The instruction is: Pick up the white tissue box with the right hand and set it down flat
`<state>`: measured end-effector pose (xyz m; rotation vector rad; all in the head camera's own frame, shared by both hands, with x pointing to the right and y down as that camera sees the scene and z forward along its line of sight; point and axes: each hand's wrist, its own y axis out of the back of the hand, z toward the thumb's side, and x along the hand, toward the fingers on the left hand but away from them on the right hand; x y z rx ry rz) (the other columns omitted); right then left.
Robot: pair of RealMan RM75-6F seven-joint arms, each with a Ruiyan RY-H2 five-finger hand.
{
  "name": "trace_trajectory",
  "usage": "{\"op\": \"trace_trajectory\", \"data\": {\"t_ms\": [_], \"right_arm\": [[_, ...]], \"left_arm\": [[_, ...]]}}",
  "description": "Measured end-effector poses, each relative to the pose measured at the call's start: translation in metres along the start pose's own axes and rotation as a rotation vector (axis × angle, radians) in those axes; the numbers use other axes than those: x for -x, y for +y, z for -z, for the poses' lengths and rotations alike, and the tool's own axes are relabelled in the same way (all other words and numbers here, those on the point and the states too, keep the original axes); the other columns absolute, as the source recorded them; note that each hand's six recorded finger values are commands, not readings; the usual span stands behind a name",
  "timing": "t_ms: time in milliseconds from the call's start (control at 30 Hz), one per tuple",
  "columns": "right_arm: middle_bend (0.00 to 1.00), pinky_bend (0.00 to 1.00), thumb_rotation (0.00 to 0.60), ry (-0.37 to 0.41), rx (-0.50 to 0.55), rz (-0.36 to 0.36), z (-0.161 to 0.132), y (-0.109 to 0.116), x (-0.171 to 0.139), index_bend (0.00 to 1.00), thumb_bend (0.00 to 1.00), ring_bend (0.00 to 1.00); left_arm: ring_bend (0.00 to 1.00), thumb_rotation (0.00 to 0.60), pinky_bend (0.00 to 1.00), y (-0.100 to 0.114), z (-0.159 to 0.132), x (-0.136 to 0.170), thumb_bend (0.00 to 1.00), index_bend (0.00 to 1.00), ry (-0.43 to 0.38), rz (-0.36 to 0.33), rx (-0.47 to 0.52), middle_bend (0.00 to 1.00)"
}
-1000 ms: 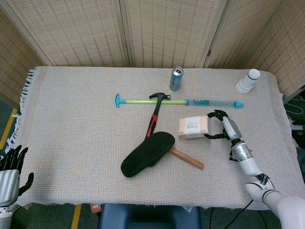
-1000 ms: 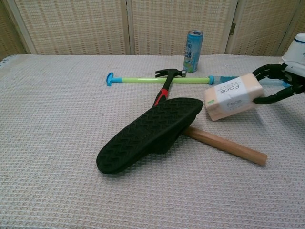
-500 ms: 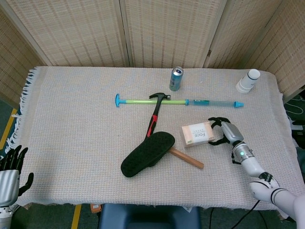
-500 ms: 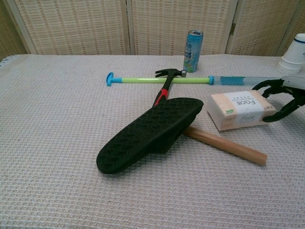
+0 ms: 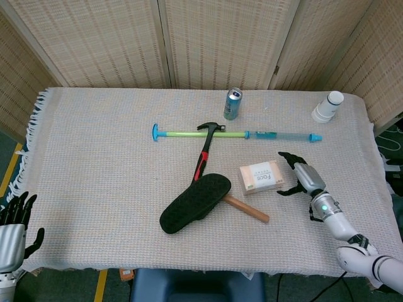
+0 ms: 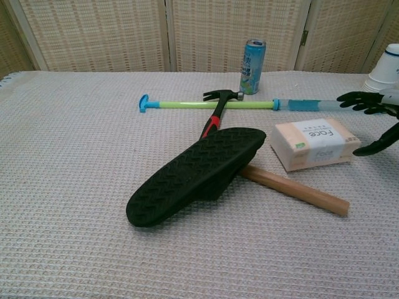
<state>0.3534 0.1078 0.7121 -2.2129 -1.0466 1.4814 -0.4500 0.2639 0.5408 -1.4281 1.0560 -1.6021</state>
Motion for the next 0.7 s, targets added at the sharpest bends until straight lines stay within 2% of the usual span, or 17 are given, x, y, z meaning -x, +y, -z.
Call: {"op": "trace_trajectory", "data": {"t_ms": [167,300,400,533,700], "right_arm": [[0.03,0.00,0.600,0.028,0.000,0.115,-0.005,0.022,-0.042,0.00,0.03,0.00],[0.03,0.00,0.600,0.001,-0.058,0.185,-0.008,0.036,-0.083,0.00,0.03,0.00],[0.03,0.00,0.600,-0.050,-0.137,0.211,-0.008,0.041,-0.113,0.00,0.03,0.00],[0.03,0.00,0.600,-0.161,-0.296,0.286,0.005,0.052,-0.160,0.00,0.03,0.00],[0.03,0.00,0.600,-0.310,-0.420,0.307,0.031,0.045,-0.210,0.00,0.03,0.00]], "left_arm": [[0.00,0.600,0.17,0.000,0.000,0.000,0.40,0.07,-0.002,0.002,0.002,0.00],[0.00,0.600,0.17,-0.001,-0.002,0.000,0.40,0.07,-0.005,0.006,-0.002,0.00],[0.00,0.600,0.17,-0.002,-0.002,0.000,0.40,0.07,-0.005,0.006,-0.002,0.00],[0.00,0.600,0.17,-0.004,-0.002,-0.001,0.40,0.07,-0.002,0.015,-0.004,0.00],[0.00,0.600,0.17,-0.007,-0.002,-0.001,0.40,0.07,-0.003,0.023,-0.010,0.00]]}}
